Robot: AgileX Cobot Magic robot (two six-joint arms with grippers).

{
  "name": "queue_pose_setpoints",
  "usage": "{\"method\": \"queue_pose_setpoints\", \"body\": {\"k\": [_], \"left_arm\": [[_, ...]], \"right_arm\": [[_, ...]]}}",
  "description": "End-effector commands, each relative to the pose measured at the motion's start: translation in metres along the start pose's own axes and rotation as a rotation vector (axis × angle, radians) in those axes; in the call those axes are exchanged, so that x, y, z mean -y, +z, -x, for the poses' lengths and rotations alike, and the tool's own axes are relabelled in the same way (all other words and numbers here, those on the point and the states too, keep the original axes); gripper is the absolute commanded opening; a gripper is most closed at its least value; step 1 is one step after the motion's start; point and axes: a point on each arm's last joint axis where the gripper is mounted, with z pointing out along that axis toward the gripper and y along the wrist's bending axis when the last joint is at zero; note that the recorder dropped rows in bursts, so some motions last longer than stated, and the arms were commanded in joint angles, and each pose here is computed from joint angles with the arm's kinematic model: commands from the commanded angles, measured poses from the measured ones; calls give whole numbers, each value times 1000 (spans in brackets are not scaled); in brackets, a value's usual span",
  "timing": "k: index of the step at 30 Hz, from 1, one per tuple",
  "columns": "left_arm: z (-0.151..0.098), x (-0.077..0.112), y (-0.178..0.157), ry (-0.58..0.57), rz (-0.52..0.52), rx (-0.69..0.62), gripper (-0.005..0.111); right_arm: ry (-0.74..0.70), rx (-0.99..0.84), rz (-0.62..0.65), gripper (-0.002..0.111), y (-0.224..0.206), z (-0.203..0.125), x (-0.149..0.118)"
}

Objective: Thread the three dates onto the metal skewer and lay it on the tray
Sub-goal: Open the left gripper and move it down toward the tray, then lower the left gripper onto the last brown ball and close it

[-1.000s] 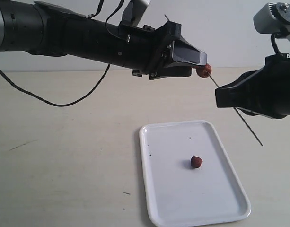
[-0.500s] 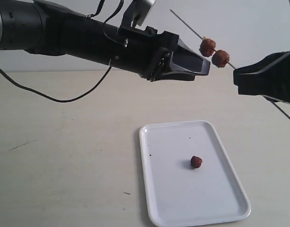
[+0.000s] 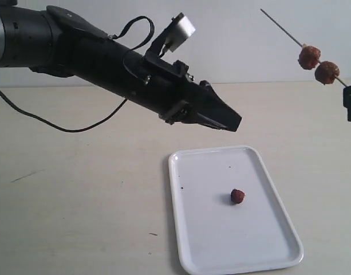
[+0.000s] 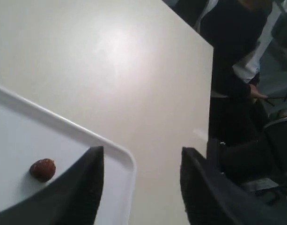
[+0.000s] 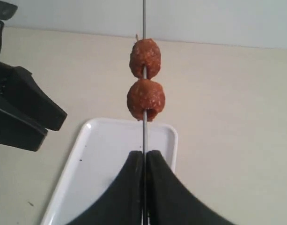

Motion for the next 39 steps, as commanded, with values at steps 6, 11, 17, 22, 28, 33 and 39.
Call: {"method": "queue_pose_setpoints", "body": {"k": [6, 11, 17, 22, 28, 33, 39], "left_arm": [[-21, -4, 57, 213, 335, -153, 51], [-36, 4, 93, 595, 463, -307, 65], [-55, 7, 120, 957, 490, -504, 73], [-62, 1, 128, 990, 491, -527, 71], [-70, -8, 135, 993, 484, -561, 70], [-67, -12, 141, 1011, 494, -549, 70], [-56, -11, 142, 1057, 514, -520, 70]], "right_arm": [[23, -46, -42, 0, -1, -2, 4], [23, -44, -40, 0, -1, -2, 4], [40, -48, -23, 0, -1, -2, 2], [42, -52, -24, 0, -1, -3, 2], [43, -52, -23, 0, -1, -3, 2], [43, -50, -22, 0, -1, -3, 2], [43, -47, -21, 0, -1, -2, 2]]}}
